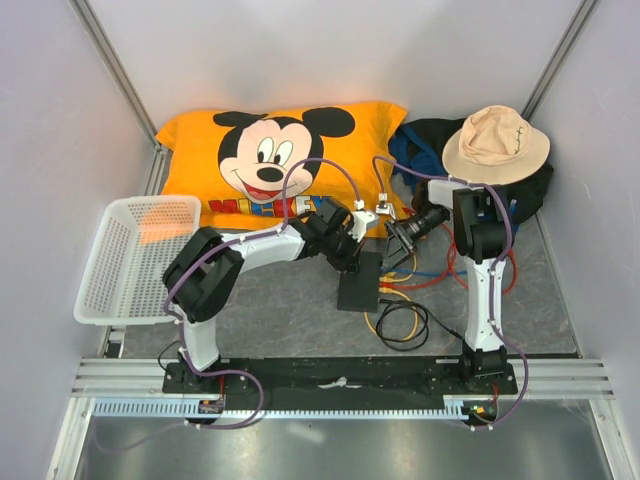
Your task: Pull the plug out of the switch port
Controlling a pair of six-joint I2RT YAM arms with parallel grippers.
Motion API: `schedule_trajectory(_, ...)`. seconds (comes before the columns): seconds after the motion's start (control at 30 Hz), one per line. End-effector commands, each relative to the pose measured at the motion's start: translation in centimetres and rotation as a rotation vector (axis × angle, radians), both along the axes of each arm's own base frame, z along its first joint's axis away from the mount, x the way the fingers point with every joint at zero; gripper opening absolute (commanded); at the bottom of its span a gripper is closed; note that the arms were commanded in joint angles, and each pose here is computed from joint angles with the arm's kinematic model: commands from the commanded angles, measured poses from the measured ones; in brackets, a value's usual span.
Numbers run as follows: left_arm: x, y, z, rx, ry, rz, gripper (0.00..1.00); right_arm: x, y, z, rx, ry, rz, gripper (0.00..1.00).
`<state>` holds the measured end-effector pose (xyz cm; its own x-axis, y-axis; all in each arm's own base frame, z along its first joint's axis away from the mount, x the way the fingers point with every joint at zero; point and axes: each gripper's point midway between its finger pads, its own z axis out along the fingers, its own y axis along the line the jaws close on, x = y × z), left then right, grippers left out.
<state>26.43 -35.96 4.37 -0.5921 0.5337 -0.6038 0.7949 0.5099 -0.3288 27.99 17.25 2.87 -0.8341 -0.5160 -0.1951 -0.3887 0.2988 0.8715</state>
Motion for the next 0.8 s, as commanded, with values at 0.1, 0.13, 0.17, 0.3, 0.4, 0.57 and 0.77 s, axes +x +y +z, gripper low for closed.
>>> schedule_trajectory(0.1,-0.9,2.1,-4.5,0.143,0.074,0.047,0.02,-2.1,0.6,-0.8,-0.006,0.208,-0.026,0.49)
schedule_trajectory(0.13,-0.9,2.1,-4.4,0.14,0.071,0.045,0.02,-2.1,0.7,-0.8,-0.001,0.221,-0.034,0.48)
schedule_trajectory(0.17,-0.9,2.3,-4.5,0.145,0.071,0.047,0.02,-2.0,0.9,-0.8,0.008,0.228,-0.045,0.48)
schedule_trajectory(0.3,-0.9,2.4,-4.4,0.144,0.06,0.048,0.02,-2.1,0.9,-1.3,0.001,0.253,-0.049,0.45)
schedule_trajectory(0.4,-0.9,2.4,-4.3,0.14,0.056,0.046,0.02,-2.0,0.8,-1.5,-0.01,0.258,-0.047,0.44)
schedule_trajectory(0.57,-0.9,2.4,-4.2,0.139,0.049,0.045,0.02,-1.4,0.6,-1.5,-0.018,0.253,-0.057,0.43)
schedule_trajectory(0.77,-0.6,2.2,-4.1,0.137,0.043,0.042,0.02,0.2,-0.3,-1.7,-0.046,0.232,-0.082,0.43)
